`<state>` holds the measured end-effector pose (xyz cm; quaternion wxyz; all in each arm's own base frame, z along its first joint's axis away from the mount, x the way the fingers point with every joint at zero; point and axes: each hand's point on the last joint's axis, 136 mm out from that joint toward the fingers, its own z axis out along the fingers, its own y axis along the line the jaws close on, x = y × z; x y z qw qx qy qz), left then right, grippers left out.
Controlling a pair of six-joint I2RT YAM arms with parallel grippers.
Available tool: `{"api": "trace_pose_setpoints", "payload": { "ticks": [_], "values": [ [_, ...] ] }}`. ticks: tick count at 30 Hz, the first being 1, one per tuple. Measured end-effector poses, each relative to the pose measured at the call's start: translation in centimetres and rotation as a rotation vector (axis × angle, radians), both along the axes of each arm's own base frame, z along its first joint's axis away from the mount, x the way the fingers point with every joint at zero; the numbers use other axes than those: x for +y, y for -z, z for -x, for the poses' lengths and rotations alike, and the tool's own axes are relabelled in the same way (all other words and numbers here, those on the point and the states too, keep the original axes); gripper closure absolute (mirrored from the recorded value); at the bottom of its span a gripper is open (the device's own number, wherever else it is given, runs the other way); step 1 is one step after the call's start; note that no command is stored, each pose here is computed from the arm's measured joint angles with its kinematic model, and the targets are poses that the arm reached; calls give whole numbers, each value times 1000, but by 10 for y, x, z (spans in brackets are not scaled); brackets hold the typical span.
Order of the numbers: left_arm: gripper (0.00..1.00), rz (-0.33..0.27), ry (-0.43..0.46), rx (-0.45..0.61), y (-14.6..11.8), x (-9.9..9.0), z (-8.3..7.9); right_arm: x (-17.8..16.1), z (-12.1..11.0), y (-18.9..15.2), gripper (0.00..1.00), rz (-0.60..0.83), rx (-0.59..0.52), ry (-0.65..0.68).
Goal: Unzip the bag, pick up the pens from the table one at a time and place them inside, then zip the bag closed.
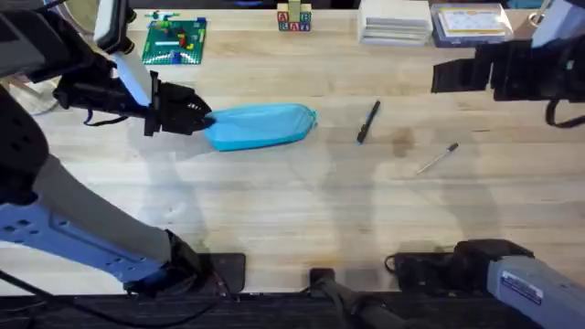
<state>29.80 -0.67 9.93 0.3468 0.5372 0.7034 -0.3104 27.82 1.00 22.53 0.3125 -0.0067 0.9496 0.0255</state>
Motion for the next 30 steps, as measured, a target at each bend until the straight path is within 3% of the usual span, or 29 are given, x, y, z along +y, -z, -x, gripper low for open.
{"api": "trace_pose_setpoints", "payload": {
  "ticks": [17, 30],
  "values": [
    [958, 0, 0, 0, 0, 0, 0, 1, 0, 0, 4, 7, -1, -19],
    [958, 0, 0, 0, 0, 0, 0, 47, 6, -7, 4, 12, -76, -482]
  ]
}}
